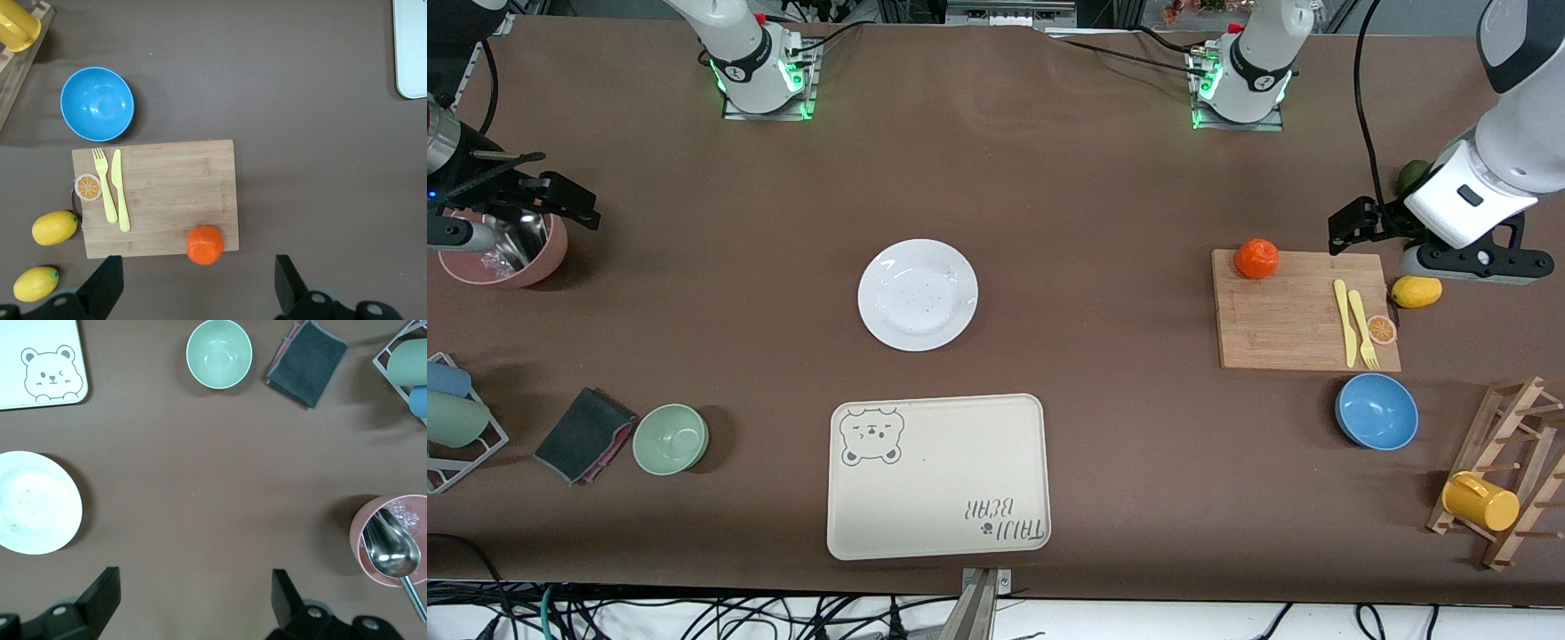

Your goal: Place orange and plate with both arms

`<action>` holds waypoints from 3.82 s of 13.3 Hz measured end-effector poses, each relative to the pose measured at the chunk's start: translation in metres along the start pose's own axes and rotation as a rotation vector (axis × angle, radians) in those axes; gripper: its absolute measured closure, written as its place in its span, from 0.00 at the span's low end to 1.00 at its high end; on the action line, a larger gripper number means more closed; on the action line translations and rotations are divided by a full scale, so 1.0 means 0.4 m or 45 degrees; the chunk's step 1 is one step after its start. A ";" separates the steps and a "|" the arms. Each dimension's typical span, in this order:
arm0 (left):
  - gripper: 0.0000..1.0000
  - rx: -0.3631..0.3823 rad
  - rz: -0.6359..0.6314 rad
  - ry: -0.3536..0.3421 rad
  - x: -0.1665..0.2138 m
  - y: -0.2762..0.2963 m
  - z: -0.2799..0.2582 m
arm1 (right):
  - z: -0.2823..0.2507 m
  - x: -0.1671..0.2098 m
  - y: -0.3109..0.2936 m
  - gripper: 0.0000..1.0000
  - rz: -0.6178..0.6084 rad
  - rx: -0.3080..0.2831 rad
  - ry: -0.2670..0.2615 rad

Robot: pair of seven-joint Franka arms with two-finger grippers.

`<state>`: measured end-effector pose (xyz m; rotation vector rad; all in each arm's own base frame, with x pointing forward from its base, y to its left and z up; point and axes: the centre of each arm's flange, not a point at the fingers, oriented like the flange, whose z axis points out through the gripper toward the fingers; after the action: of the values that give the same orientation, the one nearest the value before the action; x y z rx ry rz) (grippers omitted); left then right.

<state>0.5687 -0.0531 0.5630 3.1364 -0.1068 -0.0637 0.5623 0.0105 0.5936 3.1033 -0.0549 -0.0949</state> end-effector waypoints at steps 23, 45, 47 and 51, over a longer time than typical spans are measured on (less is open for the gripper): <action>0.00 0.003 0.018 -0.105 -0.017 0.020 0.026 | 0.001 -0.001 0.000 0.00 0.000 0.000 -0.004; 0.00 0.140 0.195 -0.339 -0.205 0.101 0.646 | 0.001 -0.001 0.000 0.00 0.000 0.000 -0.007; 0.00 0.192 0.258 -0.288 -0.210 0.096 0.700 | 0.001 -0.001 0.000 0.00 0.000 0.000 -0.007; 0.00 0.207 0.304 -0.303 -0.206 0.089 0.796 | 0.001 -0.002 0.000 0.00 0.000 0.000 -0.008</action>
<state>0.4711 -0.0832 0.2483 3.2331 -0.5095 -0.4481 0.5616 0.0103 0.5931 3.1028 -0.0555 -0.1046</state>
